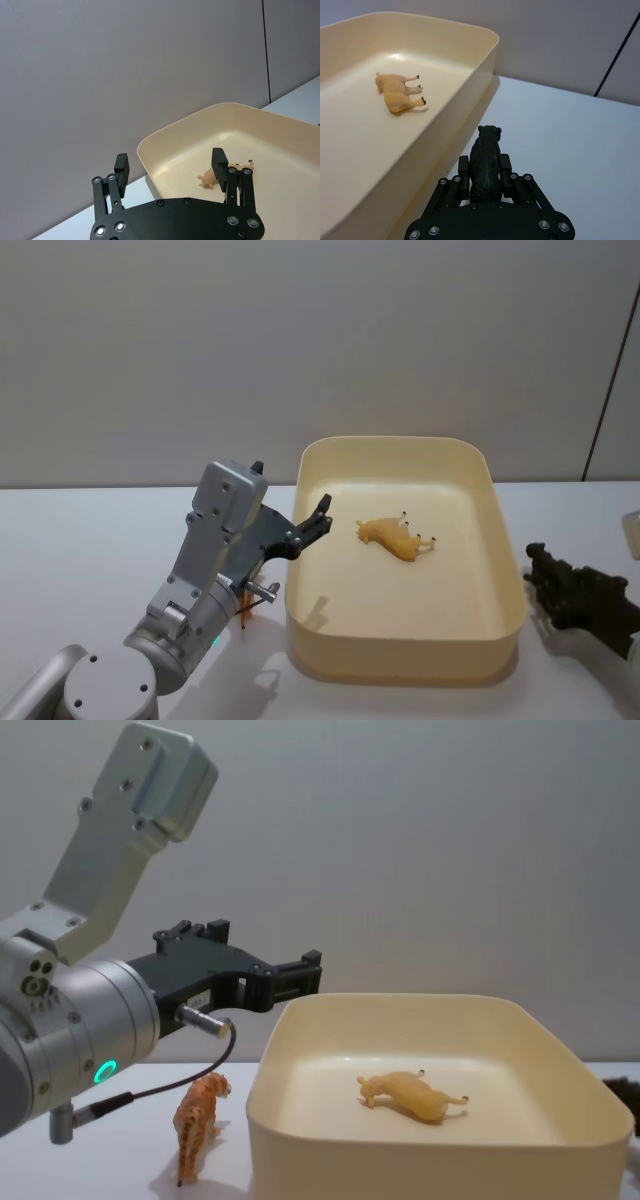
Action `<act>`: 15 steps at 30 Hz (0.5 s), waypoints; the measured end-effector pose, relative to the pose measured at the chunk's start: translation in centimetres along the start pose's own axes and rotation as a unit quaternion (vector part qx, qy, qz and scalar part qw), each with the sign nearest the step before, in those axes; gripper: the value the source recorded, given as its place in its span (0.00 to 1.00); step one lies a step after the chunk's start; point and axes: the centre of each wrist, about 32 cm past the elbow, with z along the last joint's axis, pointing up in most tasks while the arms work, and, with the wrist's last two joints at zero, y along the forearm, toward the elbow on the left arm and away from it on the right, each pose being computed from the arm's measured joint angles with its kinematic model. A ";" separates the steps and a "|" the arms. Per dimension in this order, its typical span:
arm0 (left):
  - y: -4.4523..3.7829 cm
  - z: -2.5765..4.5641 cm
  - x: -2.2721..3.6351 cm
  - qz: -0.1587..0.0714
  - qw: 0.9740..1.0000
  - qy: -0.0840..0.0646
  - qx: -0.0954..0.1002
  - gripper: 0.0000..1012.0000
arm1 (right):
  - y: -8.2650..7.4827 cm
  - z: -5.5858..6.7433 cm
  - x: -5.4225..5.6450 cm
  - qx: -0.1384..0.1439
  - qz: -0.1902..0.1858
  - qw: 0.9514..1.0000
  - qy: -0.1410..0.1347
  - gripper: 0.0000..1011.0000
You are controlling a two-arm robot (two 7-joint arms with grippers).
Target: Pick up the toy alternately with two hands and place it into the central storage box.
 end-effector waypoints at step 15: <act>0.00 0.00 0.00 0.000 1.000 0.000 0.000 0.99 | -0.4 3.3 0.3 0.086 -0.026 0.996 -0.016 0.33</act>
